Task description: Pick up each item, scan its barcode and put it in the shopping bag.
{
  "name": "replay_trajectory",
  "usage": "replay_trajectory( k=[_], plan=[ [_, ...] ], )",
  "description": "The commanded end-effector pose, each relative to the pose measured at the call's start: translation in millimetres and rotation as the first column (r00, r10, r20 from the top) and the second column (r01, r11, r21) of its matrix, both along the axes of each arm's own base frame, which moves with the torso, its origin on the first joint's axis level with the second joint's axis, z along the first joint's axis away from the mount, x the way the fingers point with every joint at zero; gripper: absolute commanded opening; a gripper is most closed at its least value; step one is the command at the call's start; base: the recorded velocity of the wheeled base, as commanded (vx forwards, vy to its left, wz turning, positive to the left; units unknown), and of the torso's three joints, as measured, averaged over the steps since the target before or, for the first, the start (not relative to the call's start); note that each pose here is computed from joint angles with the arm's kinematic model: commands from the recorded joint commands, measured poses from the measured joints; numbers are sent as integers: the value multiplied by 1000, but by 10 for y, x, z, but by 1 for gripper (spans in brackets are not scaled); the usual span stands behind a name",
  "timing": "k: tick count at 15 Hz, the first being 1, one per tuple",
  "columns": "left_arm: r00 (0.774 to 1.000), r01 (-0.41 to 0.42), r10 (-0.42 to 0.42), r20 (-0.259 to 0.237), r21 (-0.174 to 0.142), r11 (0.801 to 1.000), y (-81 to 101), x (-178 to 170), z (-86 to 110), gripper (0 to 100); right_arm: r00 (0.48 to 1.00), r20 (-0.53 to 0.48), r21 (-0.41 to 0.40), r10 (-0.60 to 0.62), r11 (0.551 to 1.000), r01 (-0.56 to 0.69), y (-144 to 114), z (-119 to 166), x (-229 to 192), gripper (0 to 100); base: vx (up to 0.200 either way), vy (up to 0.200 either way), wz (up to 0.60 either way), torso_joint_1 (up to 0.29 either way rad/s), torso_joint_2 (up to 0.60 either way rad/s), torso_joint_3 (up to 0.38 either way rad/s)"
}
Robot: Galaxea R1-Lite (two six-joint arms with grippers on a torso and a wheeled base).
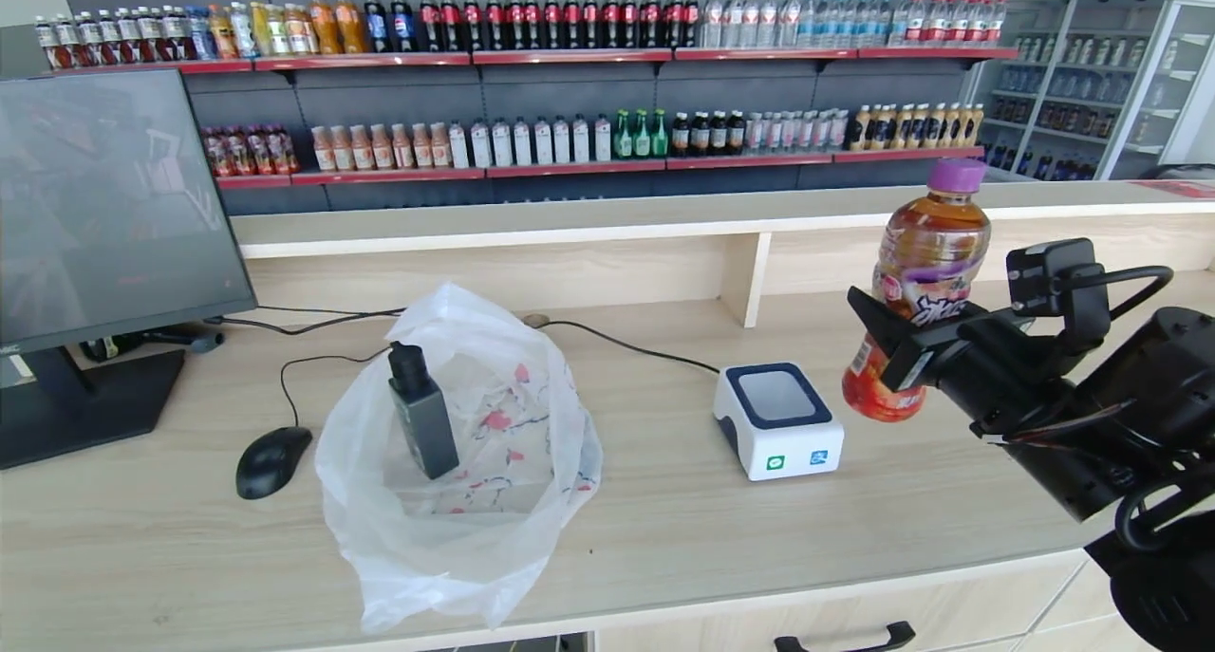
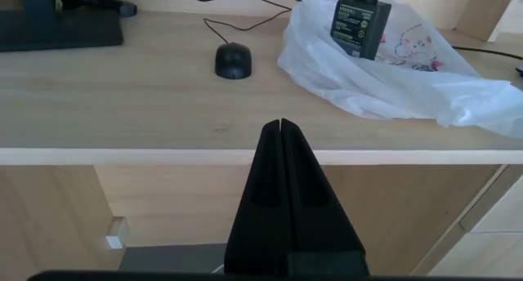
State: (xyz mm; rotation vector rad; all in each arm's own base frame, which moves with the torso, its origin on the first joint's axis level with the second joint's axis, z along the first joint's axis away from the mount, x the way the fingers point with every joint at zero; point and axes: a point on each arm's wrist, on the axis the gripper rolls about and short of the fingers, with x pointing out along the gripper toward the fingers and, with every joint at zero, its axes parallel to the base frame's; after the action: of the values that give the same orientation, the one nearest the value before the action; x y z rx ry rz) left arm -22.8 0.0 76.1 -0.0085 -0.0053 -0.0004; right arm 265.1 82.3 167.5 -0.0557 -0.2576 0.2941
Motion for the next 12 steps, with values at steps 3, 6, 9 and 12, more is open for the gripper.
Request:
replay_trajectory(
  k=[3, 6, 9, 12],
  plan=[
    [1000, 0, 0, 1, -1, 1000, 0, 0, 0, 0, 993, 112, -2, 46, 999, -46, 137, 243, 21, 0, 0, 0, 0, 0, 0, 0],
    [1000, 0, 0, 1, -1, 1000, 0, 0, 0, 0, 985, 131, -80, 112, 992, -102, 134, 240, -32, 0, 0, 0, 0, 0, 0, 0],
    [1000, 0, 0, 1, 1, 1000, 0, 0, 0, 0, 973, 144, -225, 181, 963, -146, 241, 146, -55, 0, 0, 0, 0, 0, 0, 0],
    [1000, 0, 0, 1, -1, 1000, 0, 0, 0, 0, 963, 157, -345, 219, 926, -154, 293, 52, 10, 0, 0, 0, 0, 0, 0, 0]
  ],
)
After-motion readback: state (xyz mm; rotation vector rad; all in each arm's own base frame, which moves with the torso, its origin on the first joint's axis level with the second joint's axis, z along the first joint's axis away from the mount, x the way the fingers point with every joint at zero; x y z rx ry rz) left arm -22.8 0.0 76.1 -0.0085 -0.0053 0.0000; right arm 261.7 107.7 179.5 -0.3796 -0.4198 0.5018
